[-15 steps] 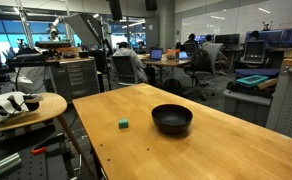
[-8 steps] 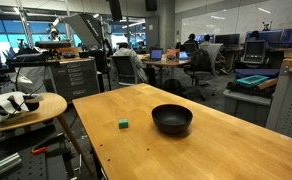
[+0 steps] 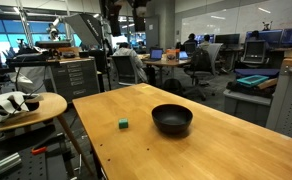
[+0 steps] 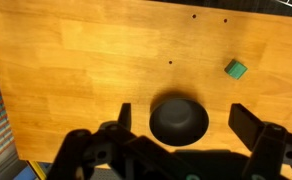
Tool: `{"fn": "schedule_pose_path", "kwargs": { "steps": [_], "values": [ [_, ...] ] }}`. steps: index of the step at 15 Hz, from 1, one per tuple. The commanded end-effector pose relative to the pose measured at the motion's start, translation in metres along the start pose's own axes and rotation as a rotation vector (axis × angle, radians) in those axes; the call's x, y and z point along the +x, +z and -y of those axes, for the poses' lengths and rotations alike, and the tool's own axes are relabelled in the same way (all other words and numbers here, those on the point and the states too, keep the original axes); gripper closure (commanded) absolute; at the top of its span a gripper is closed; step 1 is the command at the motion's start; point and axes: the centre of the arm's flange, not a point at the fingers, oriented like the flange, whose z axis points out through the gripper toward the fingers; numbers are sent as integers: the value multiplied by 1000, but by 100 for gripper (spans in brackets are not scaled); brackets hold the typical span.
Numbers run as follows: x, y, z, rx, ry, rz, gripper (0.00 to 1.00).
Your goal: Put the green block in the bowl
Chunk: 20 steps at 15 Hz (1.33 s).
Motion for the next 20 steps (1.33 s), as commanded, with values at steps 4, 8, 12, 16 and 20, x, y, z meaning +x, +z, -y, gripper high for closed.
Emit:
{"fn": "schedule_pose_path", "kwargs": {
  "steps": [4,8,12,16,20],
  "values": [
    [10,40,81,-62,182,15,0],
    [16,62,128,-74,285,15,0],
    [22,83,164,-33,400,9,0],
    [30,109,192,-38,485,-33,0],
    [33,138,219,-32,494,-88,0]
  ]
}}
